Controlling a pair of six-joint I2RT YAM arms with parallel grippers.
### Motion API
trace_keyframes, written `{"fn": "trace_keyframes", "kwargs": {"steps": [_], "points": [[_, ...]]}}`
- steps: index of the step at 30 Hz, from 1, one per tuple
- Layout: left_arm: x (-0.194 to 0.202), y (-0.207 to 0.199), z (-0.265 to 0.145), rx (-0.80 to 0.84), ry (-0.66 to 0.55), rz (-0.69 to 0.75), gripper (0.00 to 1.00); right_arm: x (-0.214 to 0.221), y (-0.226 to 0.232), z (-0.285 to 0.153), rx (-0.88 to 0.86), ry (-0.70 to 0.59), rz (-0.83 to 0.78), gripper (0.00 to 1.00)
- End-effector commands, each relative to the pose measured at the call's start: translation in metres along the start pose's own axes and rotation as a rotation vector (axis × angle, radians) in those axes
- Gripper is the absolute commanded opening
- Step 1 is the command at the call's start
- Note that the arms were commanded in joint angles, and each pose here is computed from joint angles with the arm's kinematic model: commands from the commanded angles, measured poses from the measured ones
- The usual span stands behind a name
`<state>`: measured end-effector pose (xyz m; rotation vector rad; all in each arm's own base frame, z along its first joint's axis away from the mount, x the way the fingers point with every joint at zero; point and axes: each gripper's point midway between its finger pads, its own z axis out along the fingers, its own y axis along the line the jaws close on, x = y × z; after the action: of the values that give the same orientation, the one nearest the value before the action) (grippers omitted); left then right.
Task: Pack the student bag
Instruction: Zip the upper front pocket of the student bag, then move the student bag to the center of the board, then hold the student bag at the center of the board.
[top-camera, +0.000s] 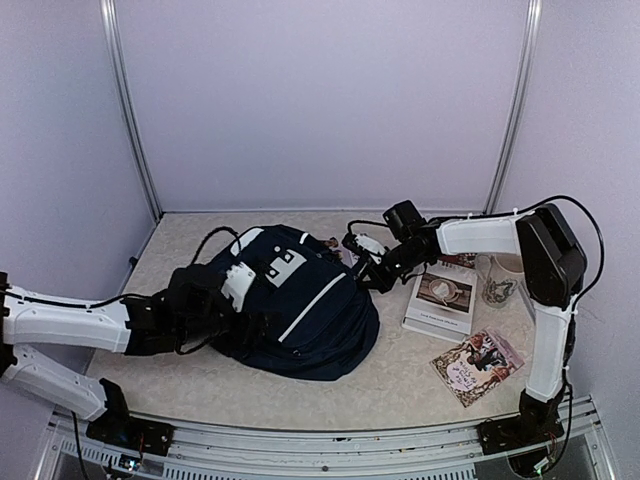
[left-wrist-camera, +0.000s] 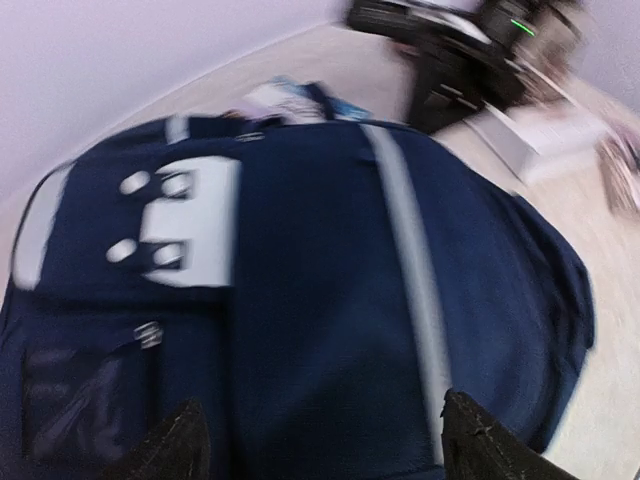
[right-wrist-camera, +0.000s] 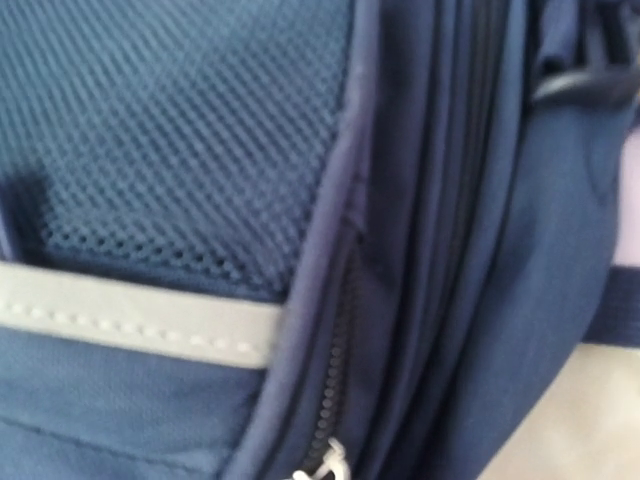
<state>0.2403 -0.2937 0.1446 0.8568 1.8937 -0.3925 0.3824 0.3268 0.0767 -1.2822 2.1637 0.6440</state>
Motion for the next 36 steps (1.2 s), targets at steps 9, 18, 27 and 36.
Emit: {"fn": "trace_keyframes", "kwargs": {"steps": [9, 18, 27, 36], "points": [[0.128, 0.174, -0.02, -0.472, 0.179, -1.047, 0.75, 0.013, 0.063, 0.009, -0.053, -0.041, -0.022, 0.0], [0.105, 0.186, 0.057, -0.305, 0.087, -1.067, 0.66, 0.002, 0.19, 0.015, -0.324, -0.052, -0.187, 0.0], [-0.032, 0.234, 0.071, -0.269, -0.153, -0.794, 0.91, -0.034, 0.269, 0.02, -0.538, -0.157, -0.254, 0.0], [-0.071, 0.128, -0.036, -0.298, -0.346, -0.452, 0.89, -0.033, 0.228, 0.033, -0.516, -0.125, -0.106, 0.0]]}}
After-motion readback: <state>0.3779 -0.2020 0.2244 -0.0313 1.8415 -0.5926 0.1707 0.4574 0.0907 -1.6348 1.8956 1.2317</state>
